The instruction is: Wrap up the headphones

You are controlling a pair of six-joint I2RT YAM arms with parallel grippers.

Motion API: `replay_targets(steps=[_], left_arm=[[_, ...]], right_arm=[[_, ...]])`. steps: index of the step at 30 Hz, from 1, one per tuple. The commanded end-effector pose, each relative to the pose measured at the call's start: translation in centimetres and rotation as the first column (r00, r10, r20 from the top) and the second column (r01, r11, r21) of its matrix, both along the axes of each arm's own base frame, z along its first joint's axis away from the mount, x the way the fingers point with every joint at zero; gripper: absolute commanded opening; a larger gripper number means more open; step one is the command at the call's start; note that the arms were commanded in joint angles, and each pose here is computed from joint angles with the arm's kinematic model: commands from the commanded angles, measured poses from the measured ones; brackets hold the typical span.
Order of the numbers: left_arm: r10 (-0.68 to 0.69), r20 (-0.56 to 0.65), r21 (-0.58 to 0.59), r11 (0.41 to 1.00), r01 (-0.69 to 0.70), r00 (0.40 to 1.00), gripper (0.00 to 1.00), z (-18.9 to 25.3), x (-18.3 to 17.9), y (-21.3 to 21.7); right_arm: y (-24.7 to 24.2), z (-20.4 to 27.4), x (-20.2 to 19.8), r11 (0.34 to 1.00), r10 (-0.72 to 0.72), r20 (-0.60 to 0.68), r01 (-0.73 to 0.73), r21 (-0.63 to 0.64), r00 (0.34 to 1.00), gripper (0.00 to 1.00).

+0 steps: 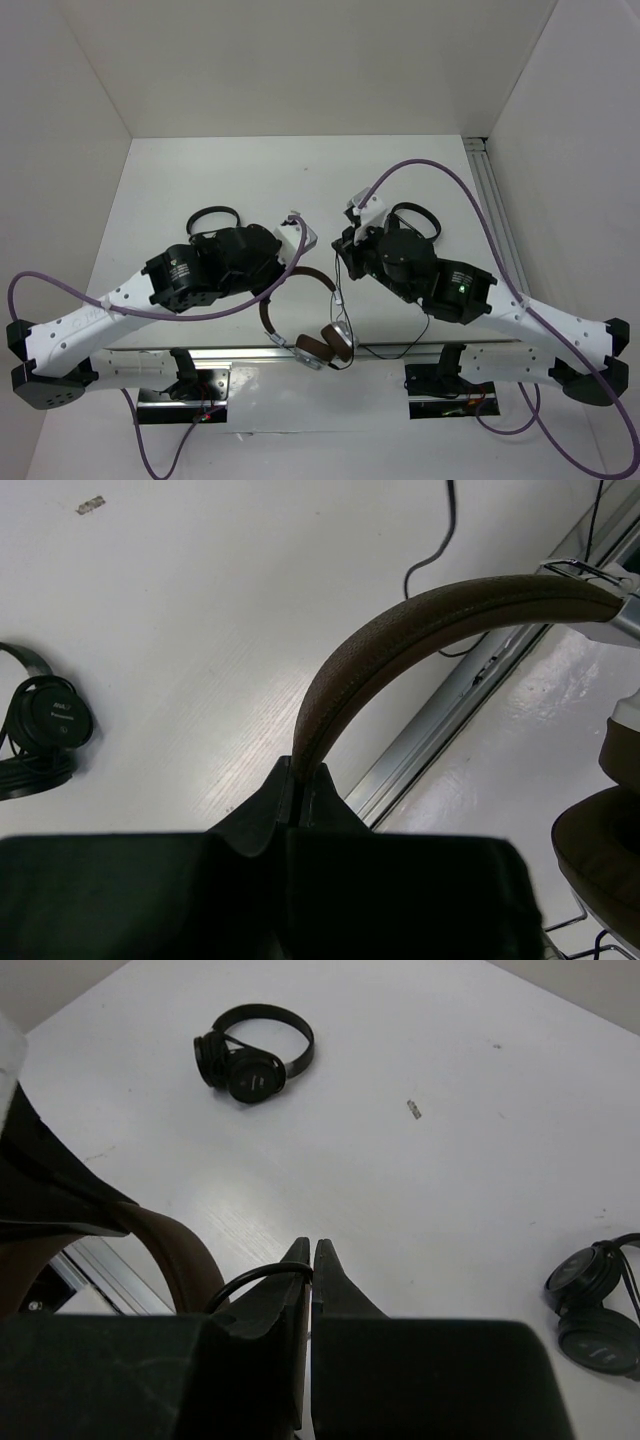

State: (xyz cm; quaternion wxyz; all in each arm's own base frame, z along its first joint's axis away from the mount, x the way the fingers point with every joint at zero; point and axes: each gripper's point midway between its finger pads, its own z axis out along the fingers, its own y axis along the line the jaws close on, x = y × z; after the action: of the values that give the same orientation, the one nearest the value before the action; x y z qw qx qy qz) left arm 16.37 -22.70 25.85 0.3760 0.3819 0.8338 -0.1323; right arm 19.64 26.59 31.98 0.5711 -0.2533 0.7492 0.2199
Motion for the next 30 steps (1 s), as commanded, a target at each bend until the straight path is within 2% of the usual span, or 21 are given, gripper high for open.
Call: replay_targets(steps=[1, 7, 16, 19, 21, 30], left_arm=[[-0.061, -0.004, -0.102, 0.993, 0.061, 0.998, 0.0, 1.6, -0.6, -1.9], [-0.131, -0.01, -0.136, 0.982, 0.128, 0.991, 0.0, 2.1, -1.7, -2.8], [-0.098, 0.002, -0.129, 0.987, 0.097, 0.995, 0.0, 2.1, -1.2, -2.5], [-0.098, 0.014, -0.145, 0.984, 0.099, 0.995, 0.0, 2.8, -1.2, -2.4], [-0.096, 0.049, -0.198, 0.975, 0.104, 0.994, 0.0, 4.2, -1.3, -2.3], [-0.092, 0.084, -0.248, 0.962, 0.11, 0.992, 0.0, 5.6, -1.7, -1.6]], right_arm=[[0.6, -0.3, 0.4, 1.0, -0.008, 0.015, 0.008, 0.0, 1.0, 0.0], [1.6, -1.5, 0.7, 0.999, 0.005, 0.003, -0.005, -0.038, 1.0, 0.01], [2.8, -3.7, 0.4, 0.995, 0.055, -0.028, -0.057, -0.082, 0.998, 0.01], [2.6, -4.3, 0.3, 0.995, 0.055, -0.031, -0.058, -0.087, 0.998, 0.01], [2.6, -4.8, 0.2, 0.992, 0.073, -0.038, -0.076, -0.099, 0.997, 0.01], [1.8, -6.7, 1.2, 0.99, 0.046, -0.053, -0.052, -0.128, 0.998, 0.01]])
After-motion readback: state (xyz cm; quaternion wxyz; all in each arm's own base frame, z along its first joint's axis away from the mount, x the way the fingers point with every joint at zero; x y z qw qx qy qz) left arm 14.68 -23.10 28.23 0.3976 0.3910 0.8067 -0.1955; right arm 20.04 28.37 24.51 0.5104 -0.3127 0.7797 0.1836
